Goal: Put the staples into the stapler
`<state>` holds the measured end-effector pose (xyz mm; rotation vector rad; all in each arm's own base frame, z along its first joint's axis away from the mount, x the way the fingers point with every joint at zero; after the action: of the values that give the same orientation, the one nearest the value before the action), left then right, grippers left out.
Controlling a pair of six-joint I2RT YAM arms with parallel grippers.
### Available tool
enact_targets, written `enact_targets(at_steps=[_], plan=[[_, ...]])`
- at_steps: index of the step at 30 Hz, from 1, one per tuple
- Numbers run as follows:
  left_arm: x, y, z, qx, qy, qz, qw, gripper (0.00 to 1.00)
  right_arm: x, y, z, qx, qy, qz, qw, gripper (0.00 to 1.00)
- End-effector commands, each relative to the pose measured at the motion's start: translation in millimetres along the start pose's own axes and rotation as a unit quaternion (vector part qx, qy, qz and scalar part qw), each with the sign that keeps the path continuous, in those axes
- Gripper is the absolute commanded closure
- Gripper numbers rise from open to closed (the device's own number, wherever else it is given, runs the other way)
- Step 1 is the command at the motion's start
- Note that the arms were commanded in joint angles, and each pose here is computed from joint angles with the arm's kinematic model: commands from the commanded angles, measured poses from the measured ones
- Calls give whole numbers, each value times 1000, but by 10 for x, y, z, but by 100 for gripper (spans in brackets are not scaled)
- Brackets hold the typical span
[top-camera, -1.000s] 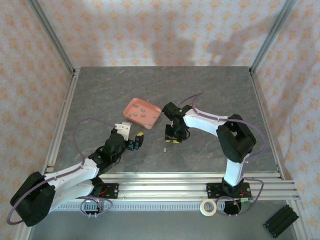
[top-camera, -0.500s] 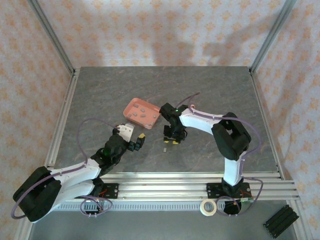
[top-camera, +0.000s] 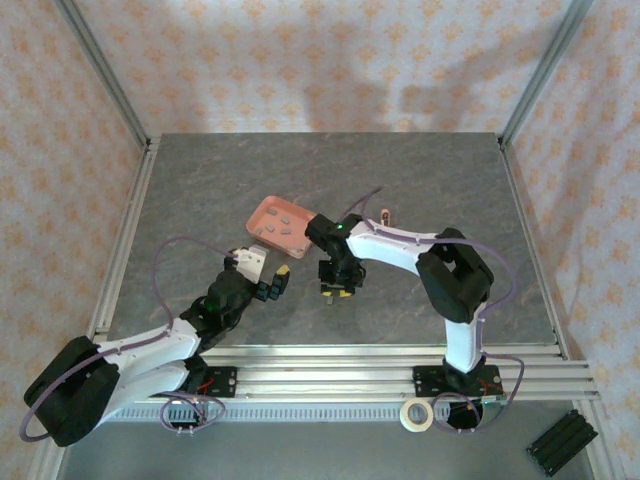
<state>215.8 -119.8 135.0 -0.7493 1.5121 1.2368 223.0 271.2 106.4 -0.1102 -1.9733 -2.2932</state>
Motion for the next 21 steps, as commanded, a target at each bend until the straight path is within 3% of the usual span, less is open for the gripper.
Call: enact_targets(at_steps=[1, 21], plan=[[-15, 21, 43, -12, 4, -12, 1000, 1, 10, -23, 26, 19, 6, 11, 1000, 66], [-40, -2, 27, -8, -2, -14, 1000, 1, 4, -102, 117, 18, 11, 25, 999, 69]])
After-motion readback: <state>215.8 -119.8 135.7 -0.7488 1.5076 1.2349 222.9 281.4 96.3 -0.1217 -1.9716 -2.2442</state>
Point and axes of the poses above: each hand's point on the last joint's axis, 136 mm out from that joint toward the fingers, its own y axis back along the fingers, its own z axis along the line the jaws close on, x = y × z, the point moved 7 cm from there along y, back along the fingers, and after that the axes turned 2 degrees about y, right-handed, at the moved point
